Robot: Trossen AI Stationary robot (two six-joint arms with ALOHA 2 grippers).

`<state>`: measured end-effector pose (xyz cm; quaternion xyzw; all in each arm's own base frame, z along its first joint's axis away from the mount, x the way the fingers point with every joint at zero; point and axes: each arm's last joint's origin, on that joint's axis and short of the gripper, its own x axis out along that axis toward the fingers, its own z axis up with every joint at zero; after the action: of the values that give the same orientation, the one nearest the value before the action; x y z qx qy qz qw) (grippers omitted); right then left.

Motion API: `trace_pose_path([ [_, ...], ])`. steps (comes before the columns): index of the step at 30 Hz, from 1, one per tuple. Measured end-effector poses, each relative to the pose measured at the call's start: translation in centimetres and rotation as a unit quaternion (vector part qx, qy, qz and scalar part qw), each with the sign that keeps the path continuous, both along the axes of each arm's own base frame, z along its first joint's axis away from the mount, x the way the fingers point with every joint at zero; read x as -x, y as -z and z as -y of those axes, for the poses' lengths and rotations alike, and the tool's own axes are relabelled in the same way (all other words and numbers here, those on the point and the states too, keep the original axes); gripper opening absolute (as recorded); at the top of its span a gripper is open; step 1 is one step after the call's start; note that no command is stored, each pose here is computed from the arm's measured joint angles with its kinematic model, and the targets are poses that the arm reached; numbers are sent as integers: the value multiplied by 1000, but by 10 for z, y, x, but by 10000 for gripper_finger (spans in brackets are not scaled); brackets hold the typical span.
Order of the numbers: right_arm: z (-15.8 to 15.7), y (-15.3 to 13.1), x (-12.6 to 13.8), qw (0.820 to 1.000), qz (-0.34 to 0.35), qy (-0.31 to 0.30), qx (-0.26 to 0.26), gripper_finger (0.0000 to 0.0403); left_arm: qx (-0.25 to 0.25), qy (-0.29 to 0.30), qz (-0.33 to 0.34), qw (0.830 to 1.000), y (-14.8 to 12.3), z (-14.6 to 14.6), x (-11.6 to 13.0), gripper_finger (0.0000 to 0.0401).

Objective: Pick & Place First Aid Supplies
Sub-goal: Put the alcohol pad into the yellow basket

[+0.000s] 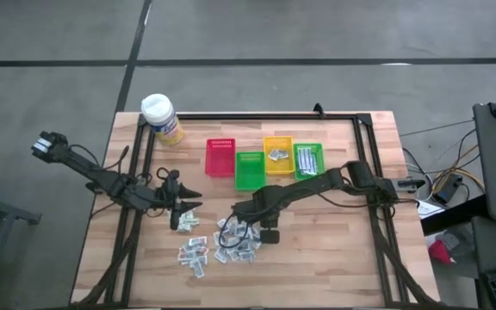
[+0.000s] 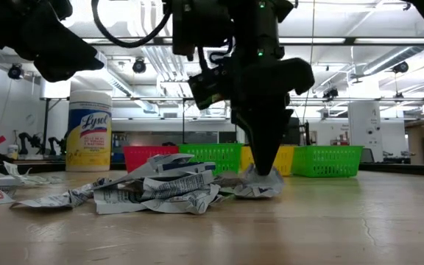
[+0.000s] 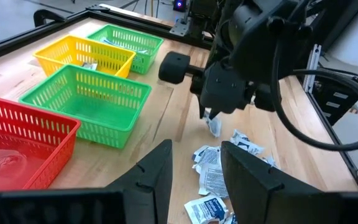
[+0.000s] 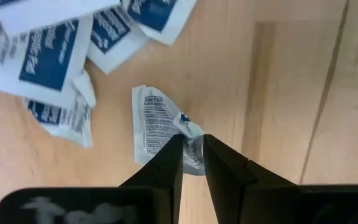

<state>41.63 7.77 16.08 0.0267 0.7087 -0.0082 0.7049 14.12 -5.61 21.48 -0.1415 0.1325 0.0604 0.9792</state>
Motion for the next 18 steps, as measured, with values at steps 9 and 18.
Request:
trace_pose_path([
  [9, 3, -8, 0, 1000, 11, 1, -2, 48, 0, 0, 0, 1000, 0, 0, 0, 131],
  [18, 14, -21, 9, 1000, -17, 10, 4, 32, 0, 0, 0, 1000, 0, 0, 0, 131],
])
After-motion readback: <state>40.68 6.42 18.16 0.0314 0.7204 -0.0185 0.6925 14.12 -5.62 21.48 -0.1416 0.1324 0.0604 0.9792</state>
